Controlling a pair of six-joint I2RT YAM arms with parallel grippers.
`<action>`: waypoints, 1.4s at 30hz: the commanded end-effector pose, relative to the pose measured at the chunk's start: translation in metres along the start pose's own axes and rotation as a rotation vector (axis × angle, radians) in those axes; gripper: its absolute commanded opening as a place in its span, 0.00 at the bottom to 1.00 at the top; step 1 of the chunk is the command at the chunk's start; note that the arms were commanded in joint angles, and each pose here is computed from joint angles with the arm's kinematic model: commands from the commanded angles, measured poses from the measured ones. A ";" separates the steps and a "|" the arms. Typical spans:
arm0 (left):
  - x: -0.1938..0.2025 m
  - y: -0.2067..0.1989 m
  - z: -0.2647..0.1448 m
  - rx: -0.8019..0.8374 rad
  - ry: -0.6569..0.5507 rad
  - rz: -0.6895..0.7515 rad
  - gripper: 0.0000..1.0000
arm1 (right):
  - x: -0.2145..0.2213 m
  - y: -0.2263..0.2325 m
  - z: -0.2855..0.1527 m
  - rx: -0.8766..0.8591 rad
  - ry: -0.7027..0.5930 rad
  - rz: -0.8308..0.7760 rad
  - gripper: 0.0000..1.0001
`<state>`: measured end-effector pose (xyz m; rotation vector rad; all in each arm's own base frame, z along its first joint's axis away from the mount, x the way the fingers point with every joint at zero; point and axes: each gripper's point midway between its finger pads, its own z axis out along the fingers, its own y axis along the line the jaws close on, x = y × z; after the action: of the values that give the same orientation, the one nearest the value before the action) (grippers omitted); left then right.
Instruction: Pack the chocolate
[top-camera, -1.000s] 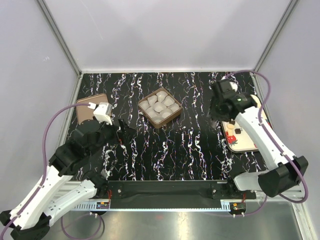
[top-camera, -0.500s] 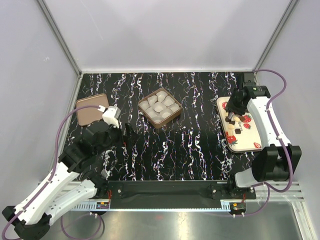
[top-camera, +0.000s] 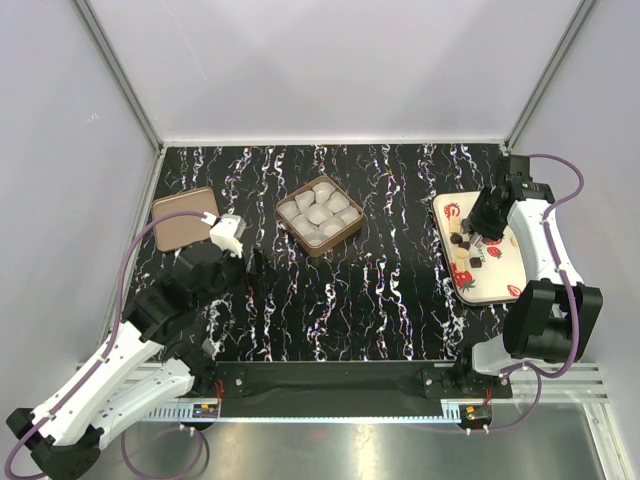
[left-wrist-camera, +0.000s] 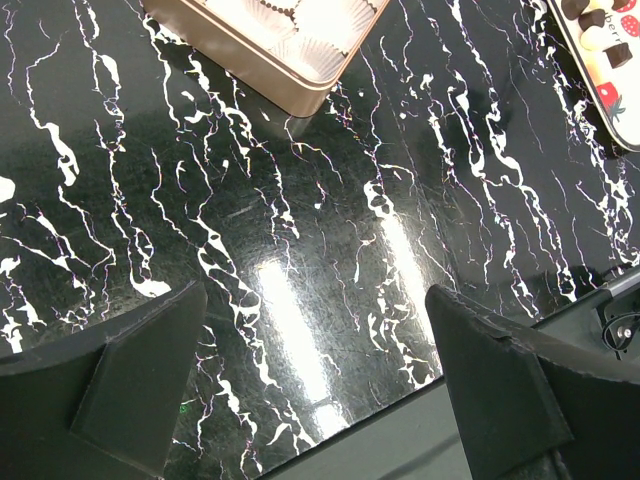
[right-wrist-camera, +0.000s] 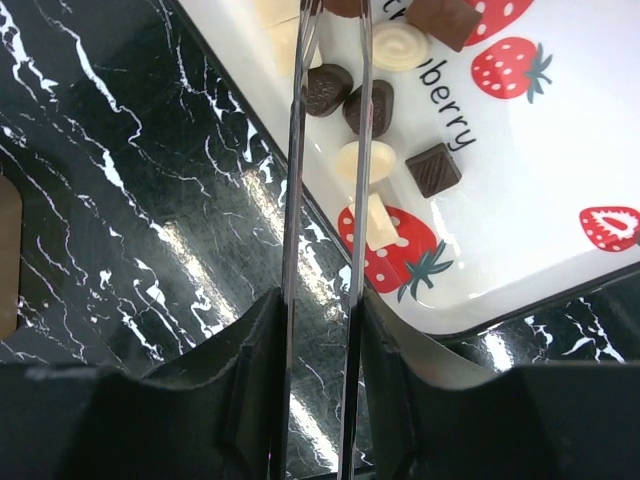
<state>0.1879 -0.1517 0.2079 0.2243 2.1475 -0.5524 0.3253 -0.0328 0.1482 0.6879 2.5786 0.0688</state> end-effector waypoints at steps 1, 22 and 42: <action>-0.011 -0.003 0.002 0.015 -0.046 0.015 0.99 | -0.009 0.010 0.000 -0.058 -0.038 -0.036 0.42; -0.012 -0.003 0.001 0.011 -0.049 0.015 0.99 | -0.003 -0.007 0.010 0.015 -0.026 -0.068 0.49; -0.014 -0.001 0.002 -0.004 -0.052 0.018 0.99 | -0.012 -0.005 0.022 0.000 -0.022 -0.060 0.36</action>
<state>0.1885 -0.1513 0.2070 0.2240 2.1498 -0.5461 0.3325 -0.0410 0.1148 0.6294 2.6404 0.0362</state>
